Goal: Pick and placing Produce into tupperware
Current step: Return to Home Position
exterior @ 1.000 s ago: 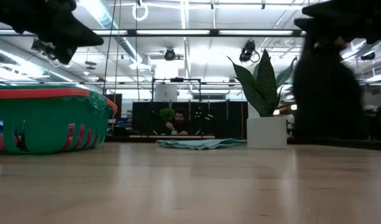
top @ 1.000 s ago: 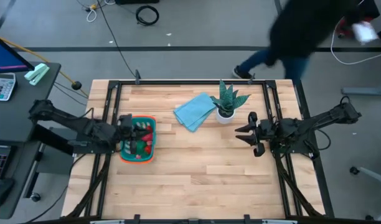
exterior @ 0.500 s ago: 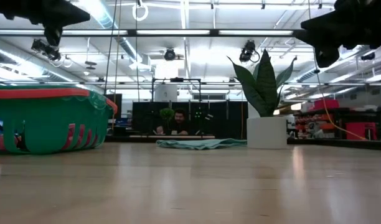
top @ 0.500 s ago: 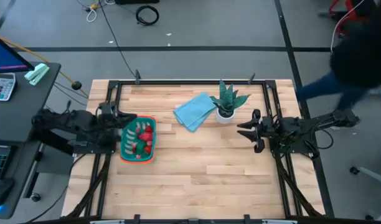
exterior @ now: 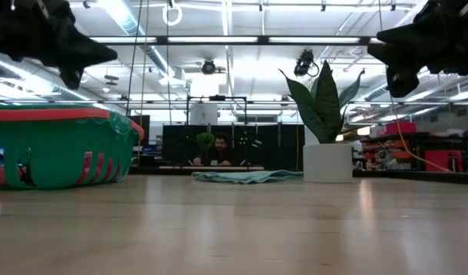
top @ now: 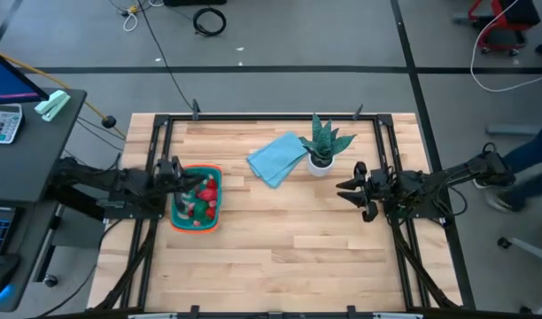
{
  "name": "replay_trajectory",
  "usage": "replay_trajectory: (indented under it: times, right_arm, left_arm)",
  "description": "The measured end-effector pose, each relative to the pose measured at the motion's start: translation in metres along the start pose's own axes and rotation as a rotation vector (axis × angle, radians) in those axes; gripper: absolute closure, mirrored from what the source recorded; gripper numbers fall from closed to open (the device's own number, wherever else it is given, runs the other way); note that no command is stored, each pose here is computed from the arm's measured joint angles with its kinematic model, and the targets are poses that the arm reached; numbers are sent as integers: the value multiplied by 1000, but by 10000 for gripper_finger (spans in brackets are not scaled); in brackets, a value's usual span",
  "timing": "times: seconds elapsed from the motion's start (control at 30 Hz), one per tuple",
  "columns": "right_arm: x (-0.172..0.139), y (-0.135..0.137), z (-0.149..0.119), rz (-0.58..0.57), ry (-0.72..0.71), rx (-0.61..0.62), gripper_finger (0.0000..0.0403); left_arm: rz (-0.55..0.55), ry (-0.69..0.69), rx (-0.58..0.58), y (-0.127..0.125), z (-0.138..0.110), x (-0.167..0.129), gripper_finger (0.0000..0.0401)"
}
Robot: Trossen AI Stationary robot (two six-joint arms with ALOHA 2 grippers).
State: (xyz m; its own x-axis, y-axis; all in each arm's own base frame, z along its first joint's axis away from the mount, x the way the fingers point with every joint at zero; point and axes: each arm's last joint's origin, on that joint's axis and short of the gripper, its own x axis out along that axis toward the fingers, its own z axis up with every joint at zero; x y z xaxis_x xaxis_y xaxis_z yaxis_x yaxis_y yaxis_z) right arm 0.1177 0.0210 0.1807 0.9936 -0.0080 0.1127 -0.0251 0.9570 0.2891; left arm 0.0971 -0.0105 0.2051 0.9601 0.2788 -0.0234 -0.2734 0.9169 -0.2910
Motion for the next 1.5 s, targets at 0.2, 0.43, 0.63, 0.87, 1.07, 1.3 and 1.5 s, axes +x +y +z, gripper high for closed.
replay_trajectory:
  times: [0.2,0.43,0.63,0.87,1.07,1.3,1.5]
  right_arm:
    - [0,0,0,7,-2,-23,270]
    - [0,0,-1,2,5,-37,270]
    - [0,-2,-5,-32,45,-34,270]
    - [-1,-4,-13,-59,115,75,270]
    - [-1,-4,-13,-62,114,111,270]
    - [-1,-4,-13,-62,114,110,270]
    - [-1,-4,-13,-62,114,109,270]
  left_arm:
    - [-14,56,-44,5,-26,4,385]
    - [-18,48,-1,6,-31,5,394]
    - [-20,71,43,6,-34,5,377]
    - [-68,133,66,6,-39,5,391]
    - [-159,165,123,4,-40,4,392]
    - [-221,222,185,3,-44,3,369]
    - [-275,241,204,2,-45,2,373]
